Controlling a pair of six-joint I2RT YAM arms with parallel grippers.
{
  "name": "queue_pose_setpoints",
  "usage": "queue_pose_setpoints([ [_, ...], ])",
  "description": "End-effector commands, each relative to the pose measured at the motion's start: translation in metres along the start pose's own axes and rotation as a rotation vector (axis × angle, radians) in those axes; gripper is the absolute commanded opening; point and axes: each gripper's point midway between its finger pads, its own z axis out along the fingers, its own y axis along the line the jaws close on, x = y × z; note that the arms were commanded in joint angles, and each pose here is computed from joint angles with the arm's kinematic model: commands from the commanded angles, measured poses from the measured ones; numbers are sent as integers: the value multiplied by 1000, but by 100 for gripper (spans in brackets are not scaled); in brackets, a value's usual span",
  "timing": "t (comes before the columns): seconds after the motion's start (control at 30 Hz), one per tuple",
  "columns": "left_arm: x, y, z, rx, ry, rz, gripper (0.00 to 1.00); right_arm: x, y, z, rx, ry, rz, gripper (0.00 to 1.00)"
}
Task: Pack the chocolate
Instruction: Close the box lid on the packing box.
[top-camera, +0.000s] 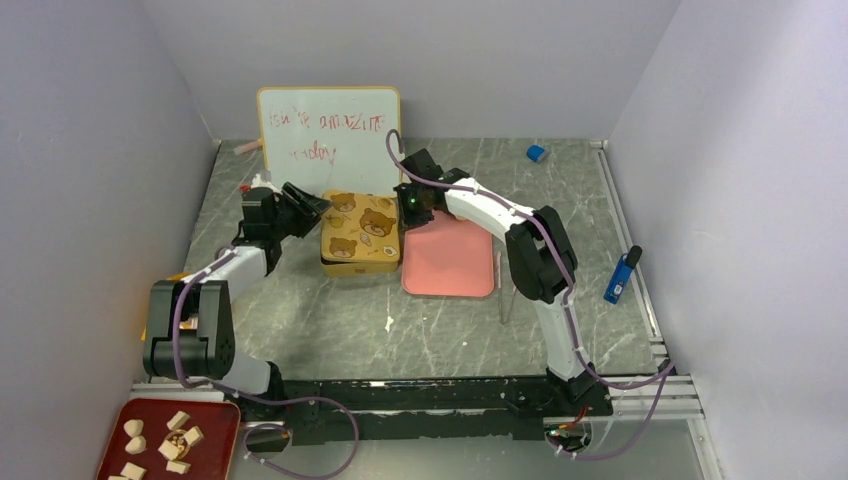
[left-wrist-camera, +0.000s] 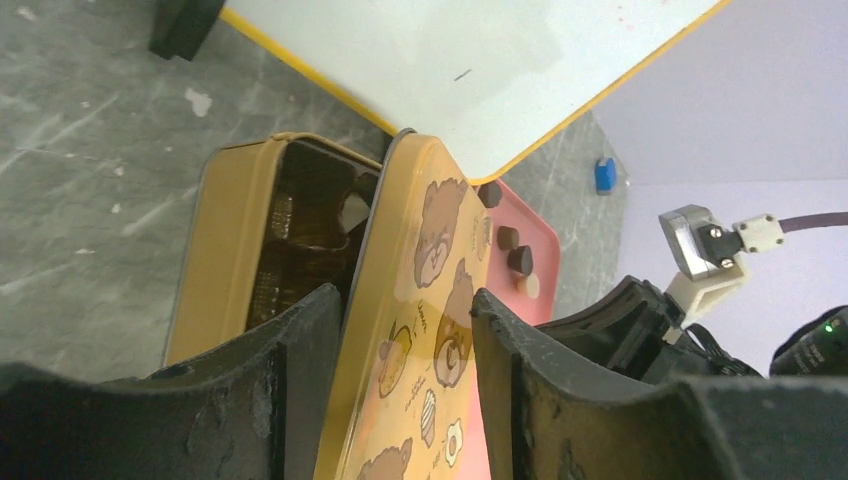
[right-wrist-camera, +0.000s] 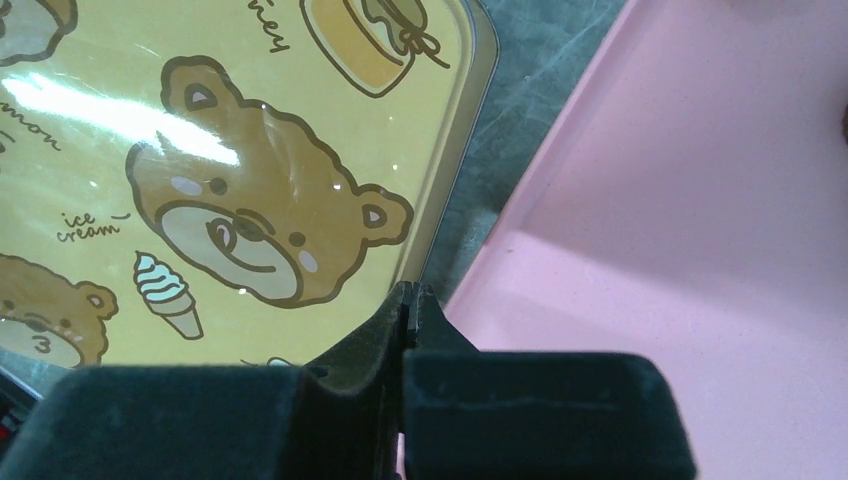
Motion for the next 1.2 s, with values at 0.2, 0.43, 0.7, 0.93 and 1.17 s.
queue_pose_setpoints([
  [0.2,-28,-4,-16,-78,-93,70,54,-18,17,-3,-28,-47,-39,0],
  [0.43,-28,7,-19,-128,-105,76,54,-19,18,-3,-27,-48,-45,0],
  [0.7,-17,29,-19,-181,-87,72,54,-17,19,-2,-29,-42,-51,0],
  [0.93,-7,43,-13,-200,-56,62,53,-15,15,1,-11,-36,-53,0],
  [1.17,-2,49,-11,-207,-40,58,52,-14,13,1,1,-33,-57,0],
])
